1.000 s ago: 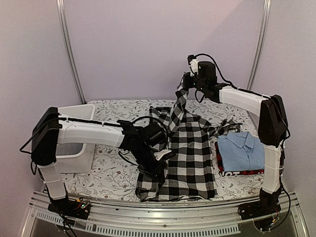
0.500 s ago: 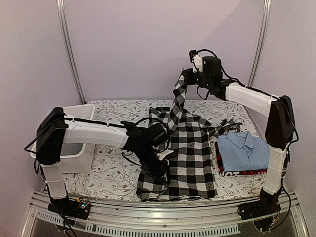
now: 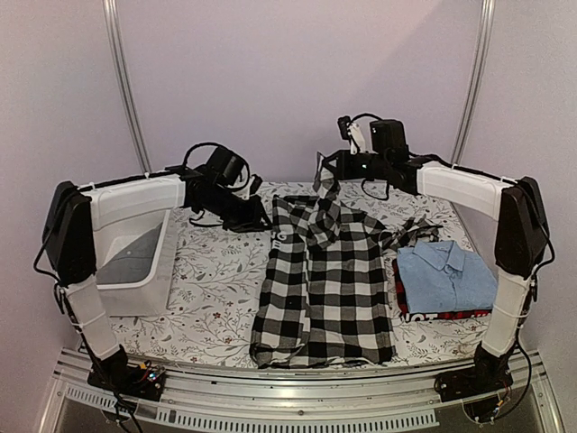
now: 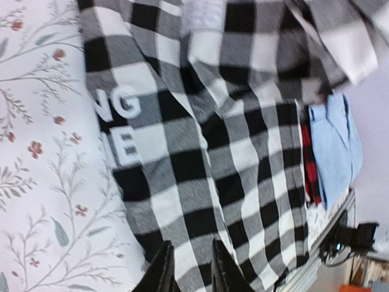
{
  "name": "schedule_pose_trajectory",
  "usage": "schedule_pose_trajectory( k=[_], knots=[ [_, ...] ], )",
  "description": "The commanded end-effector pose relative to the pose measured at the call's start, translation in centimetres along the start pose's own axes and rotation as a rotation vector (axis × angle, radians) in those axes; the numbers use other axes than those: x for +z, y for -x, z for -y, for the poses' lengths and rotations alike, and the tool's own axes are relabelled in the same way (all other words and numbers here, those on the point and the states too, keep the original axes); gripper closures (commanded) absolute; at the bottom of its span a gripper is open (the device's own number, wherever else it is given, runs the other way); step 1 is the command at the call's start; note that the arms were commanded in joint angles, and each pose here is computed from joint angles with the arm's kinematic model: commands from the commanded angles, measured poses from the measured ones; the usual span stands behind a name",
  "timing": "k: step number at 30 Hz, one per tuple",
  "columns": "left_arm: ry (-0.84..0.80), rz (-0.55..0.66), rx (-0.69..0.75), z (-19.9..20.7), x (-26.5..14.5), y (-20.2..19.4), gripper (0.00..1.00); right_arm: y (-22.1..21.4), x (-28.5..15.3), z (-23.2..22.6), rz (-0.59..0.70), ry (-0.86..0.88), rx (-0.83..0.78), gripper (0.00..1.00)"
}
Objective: Fold and stack the long sleeve shirts
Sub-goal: Fold the corner of the shirt at the center of the board, then smooth out the 1/3-folded shirt at the center of the board.
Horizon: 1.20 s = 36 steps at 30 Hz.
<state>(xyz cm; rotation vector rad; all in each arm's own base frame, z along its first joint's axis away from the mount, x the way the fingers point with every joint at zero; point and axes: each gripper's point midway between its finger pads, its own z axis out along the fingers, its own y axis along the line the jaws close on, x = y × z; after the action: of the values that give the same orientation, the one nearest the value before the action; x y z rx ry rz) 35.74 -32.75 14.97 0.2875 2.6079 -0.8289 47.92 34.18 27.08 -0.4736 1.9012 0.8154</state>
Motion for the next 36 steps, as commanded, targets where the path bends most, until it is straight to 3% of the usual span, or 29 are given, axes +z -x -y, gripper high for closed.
schedule_pose_trajectory(
  k=[1,8,15,21,29,36],
  knots=[
    [0.077,0.106,-0.029,-3.9,2.4,5.3,0.84,0.7,-2.2,-4.5,0.003,0.124,0.015,1.0],
    [0.034,0.16,-0.028,-6.4,7.0,10.4,0.86,-2.5,-2.5,-6.9,-0.061,0.217,0.027,1.0],
    [0.072,0.172,-0.053,-10.5,12.0,14.2,0.89,-3.3,-3.9,-6.9,-0.054,0.199,0.068,1.0],
    [0.052,0.184,-0.062,-12.5,14.1,15.9,0.89,-2.4,-5.6,-8.2,-0.03,0.207,0.06,1.0],
    [-0.079,0.177,-0.044,-11.5,16.7,16.6,0.83,-2.2,-7.5,-10.3,-0.011,0.218,0.059,0.99],
    [-0.143,0.147,-0.074,-11.4,18.2,15.8,0.83,-4.4,-6.0,-10.6,-0.091,0.257,0.064,0.96]
  ],
)
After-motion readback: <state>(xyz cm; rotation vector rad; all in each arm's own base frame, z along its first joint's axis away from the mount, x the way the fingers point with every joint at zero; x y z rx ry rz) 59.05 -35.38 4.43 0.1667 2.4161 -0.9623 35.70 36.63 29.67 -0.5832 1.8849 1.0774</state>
